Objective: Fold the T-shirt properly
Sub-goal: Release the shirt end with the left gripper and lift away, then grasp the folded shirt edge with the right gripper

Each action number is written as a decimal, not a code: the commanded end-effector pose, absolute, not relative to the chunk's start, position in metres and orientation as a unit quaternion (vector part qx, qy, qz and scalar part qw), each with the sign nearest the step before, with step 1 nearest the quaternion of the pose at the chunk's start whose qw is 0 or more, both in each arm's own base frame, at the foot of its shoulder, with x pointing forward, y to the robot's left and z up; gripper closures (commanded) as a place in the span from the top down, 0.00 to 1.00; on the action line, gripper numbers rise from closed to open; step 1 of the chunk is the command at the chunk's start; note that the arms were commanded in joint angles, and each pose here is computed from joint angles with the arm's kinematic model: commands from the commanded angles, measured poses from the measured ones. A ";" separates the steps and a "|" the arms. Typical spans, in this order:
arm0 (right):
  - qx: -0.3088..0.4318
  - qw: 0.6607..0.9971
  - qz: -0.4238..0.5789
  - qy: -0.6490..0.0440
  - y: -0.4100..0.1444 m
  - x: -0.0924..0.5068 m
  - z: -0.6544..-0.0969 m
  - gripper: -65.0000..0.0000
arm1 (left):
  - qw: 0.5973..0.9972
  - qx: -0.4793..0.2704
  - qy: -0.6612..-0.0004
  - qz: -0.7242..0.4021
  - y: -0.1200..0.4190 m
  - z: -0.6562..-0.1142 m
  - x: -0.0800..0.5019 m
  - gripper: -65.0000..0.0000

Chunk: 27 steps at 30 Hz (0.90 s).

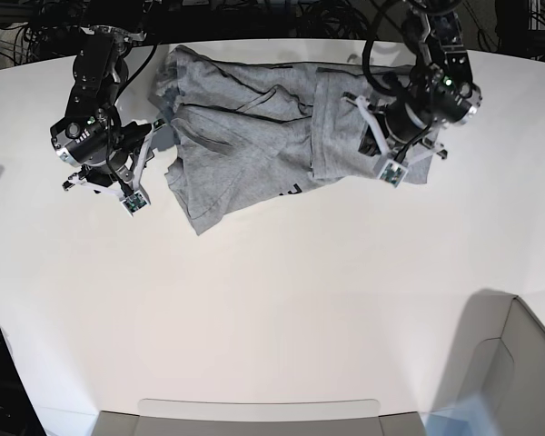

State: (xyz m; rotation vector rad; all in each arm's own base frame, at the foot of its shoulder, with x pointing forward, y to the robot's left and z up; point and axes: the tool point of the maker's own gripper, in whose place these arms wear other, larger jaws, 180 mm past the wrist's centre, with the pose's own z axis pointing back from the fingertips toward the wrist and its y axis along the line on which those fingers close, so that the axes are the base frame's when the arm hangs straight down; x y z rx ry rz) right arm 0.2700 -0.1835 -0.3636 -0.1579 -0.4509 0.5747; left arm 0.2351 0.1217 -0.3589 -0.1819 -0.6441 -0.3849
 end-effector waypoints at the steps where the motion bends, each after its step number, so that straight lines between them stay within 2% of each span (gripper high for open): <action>1: -0.085 0.925 0.285 -0.236 -0.184 0.278 -0.353 0.37 | 0.925 -0.078 -0.330 -0.174 0.132 -0.353 0.236 0.00; 10: -0.075 0.920 0.270 -0.273 -0.169 0.282 -0.337 0.37 | 0.941 -0.031 -0.322 -0.103 0.187 -0.356 0.222 0.00; 16: -0.048 0.916 0.253 -0.306 -0.142 0.286 -0.323 0.37 | 0.945 -0.033 -0.310 -0.102 0.187 -0.362 0.213 0.00; 27: -0.054 0.926 0.248 -0.278 -0.146 0.280 -0.327 0.37 | 0.947 -0.035 -0.303 -0.105 0.185 -0.365 0.208 0.00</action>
